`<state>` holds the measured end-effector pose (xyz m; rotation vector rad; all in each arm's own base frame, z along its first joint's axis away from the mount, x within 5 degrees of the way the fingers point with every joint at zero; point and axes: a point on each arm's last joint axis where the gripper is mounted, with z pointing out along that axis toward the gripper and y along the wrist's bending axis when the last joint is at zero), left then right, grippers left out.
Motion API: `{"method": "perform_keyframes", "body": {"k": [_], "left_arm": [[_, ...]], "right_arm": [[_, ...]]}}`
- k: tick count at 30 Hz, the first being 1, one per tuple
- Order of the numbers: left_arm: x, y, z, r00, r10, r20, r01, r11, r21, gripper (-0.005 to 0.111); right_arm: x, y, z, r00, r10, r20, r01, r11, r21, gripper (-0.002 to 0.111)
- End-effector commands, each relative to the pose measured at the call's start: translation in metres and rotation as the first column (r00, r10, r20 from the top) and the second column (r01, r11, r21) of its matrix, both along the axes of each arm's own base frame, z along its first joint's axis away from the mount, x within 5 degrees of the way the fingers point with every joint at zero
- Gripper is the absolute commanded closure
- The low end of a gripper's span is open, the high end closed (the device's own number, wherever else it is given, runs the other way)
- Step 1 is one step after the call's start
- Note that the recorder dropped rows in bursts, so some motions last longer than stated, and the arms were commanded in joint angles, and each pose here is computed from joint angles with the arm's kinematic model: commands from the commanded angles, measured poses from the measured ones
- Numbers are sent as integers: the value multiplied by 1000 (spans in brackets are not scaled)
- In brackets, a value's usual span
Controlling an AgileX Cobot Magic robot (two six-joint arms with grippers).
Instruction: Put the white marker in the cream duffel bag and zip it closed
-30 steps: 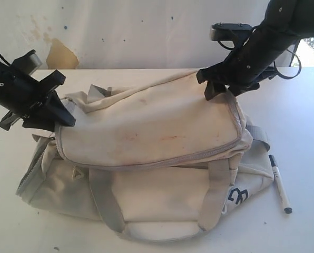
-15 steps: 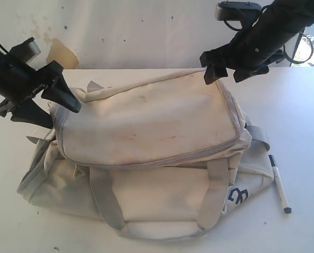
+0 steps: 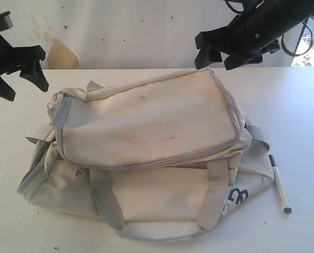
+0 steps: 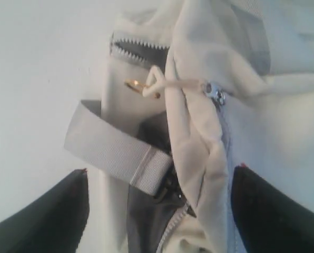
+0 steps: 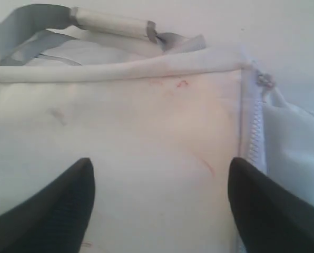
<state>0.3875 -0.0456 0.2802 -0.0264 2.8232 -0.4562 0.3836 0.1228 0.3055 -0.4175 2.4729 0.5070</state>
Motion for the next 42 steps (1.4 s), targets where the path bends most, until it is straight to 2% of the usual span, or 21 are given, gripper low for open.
{"method": "perform_keyframes", "body": {"k": [1,4,6,10,13,14,16,17,18,19,22,24,25,26,27,30,31,37,39,42], "left_arm": [[6,-2,11,994,8,112,-6,1000,-17,22],[6,-2,11,981,-118,152,113,993,42,22],[7,2,10,972,-163,169,149,984,94,22],[11,18,10,974,-119,194,102,990,96,22],[11,34,11,981,-59,182,58,998,12,22],[11,43,9,983,-57,172,71,995,-77,22],[13,46,7,979,-76,187,109,978,-175,22],[16,46,4,970,-111,217,162,958,-235,23],[19,45,0,963,-129,239,186,953,-237,23],[24,46,-6,944,-171,282,232,952,-198,24],[31,49,-17,921,-221,319,275,952,-133,24],[38,58,-37,916,-280,286,294,956,-5,24],[39,59,-44,926,-271,264,282,959,-7,24],[40,56,-47,945,-225,239,250,965,-80,24],[40,55,-50,944,-230,238,260,960,-106,24],[41,49,-55,911,-306,276,353,925,-141,24],[42,45,-61,888,-347,302,411,893,-183,24],[49,44,-83,874,-367,318,437,880,-185,24],[52,39,-82,846,-367,387,474,849,-232,24],[52,37,-86,812,-411,414,528,820,-220,24]], "right_arm": [[-6,15,10,995,89,42,-91,994,61,42],[-9,23,10,990,129,55,-132,990,55,42],[-11,28,10,987,153,54,-156,987,49,42],[-16,35,8,982,188,27,-189,981,45,42],[-18,35,7,980,199,10,-199,979,45,42],[-18,35,7,980,200,8,-200,979,45,42],[-18,35,7,980,199,7,-199,979,48,42],[-19,36,7,979,202,-3,-201,978,59,42],[-19,36,7,979,204,-6,-204,977,59,42],[-20,36,6,977,213,-21,-211,976,59,42],[-21,36,2,975,220,-42,-217,974,58,42],[-22,36,1,972,228,-56,-225,973,58,42],[-22,36,1,972,228,-56,-225,973,58,42],[-22,36,1,972,228,-56,-226,973,51,42],[-22,36,1,972,228,-56,-226,973,51,42],[-22,36,1,972,228,-56,-226,973,51,42],[-22,36,1,972,228,-56,-226,973,51,42],[-22,35,0,971,233,-56,-230,972,43,42],[-22,35,0,971,232,-54,-230,972,43,42],[-22,35,0,972,231,-53,-229,973,43,42]]}}
